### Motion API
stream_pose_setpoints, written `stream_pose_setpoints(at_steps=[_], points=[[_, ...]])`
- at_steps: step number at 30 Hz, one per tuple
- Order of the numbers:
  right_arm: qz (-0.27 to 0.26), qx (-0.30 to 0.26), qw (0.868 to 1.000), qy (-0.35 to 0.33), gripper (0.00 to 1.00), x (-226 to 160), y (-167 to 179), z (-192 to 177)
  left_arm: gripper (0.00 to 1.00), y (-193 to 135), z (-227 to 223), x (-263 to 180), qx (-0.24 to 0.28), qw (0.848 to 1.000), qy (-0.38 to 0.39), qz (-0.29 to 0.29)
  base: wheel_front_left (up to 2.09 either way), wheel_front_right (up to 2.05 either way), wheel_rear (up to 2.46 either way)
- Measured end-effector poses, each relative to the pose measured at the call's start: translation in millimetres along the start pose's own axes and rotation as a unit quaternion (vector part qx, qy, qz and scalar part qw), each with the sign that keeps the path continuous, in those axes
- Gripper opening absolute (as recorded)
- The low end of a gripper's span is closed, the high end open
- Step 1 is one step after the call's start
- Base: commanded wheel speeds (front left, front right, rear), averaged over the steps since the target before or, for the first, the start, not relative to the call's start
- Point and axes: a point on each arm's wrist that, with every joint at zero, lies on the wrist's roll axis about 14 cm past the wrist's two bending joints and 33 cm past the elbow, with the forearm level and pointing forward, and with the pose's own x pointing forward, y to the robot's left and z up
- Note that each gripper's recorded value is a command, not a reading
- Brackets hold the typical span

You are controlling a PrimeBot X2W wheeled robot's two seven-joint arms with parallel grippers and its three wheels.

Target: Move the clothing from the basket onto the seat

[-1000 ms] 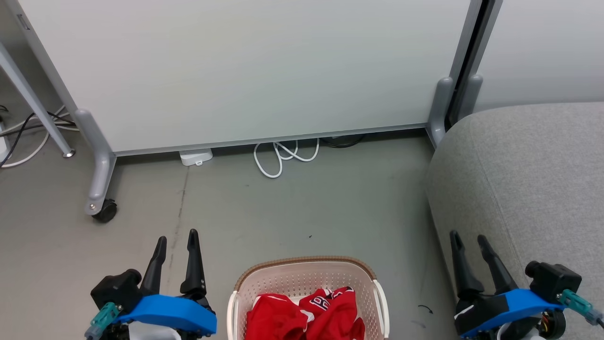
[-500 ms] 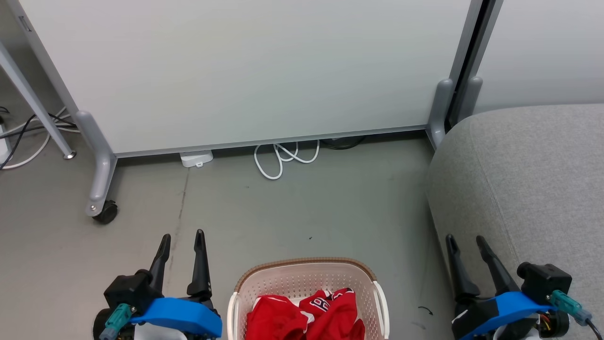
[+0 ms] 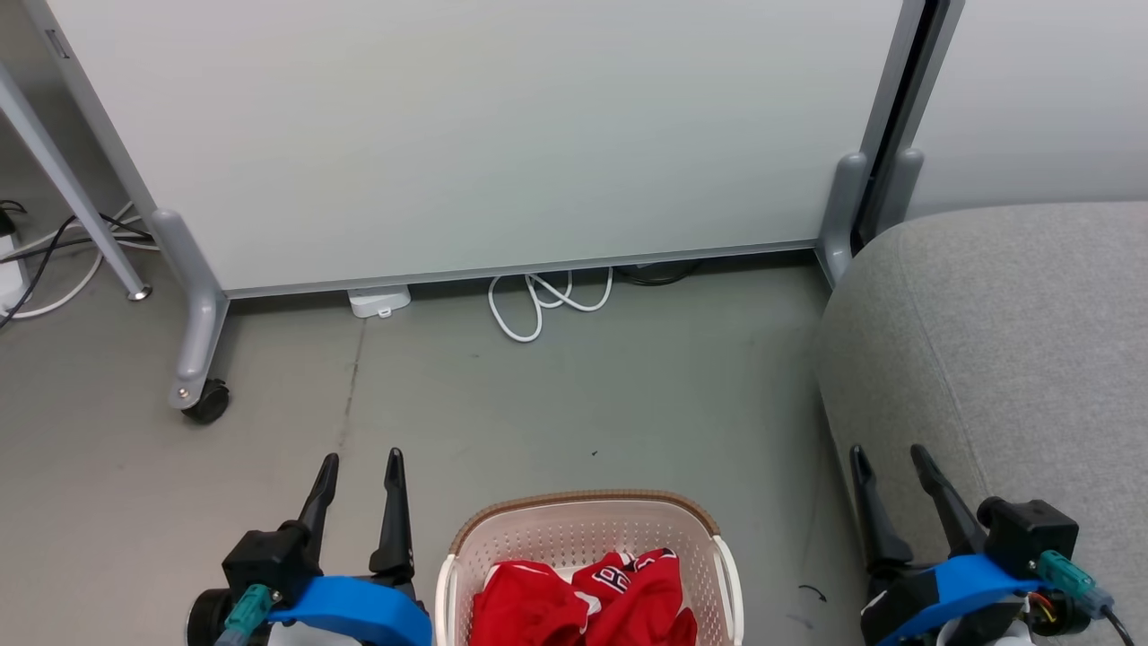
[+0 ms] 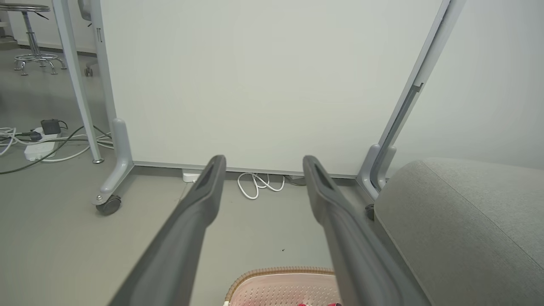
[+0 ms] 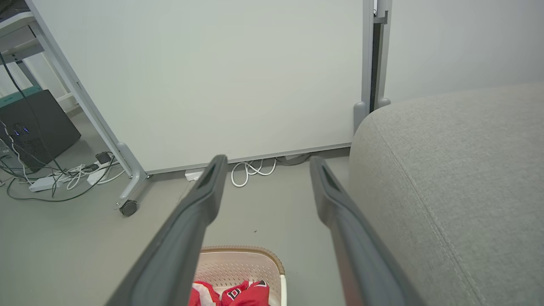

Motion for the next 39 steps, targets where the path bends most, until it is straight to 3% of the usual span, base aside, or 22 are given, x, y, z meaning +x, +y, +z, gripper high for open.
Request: stream_pose_setpoints(at_steps=[14,32,39], points=[[0.002,-0.036,0.999,-0.004,1.0,2.1,-1.6,0.8,1.0,1.1,-2.1,-1.0,0.012,1.0,-0.002,0.001,0.0,0.0,0.0],[-0.002,-0.034,0.999,-0.008,1.0,2.1,-4.2,0.4,1.0,0.5,-4.2,-0.3,0.004,1.0,0.0,0.004,0.0,0.0,0.0],[0.001,-0.036,0.999,-0.004,1.0,6.2,-3.6,-1.9,1.0,-8.9,-26.5,6.4,0.007,0.999,0.037,-0.014,0.0,0.0,0.0]])
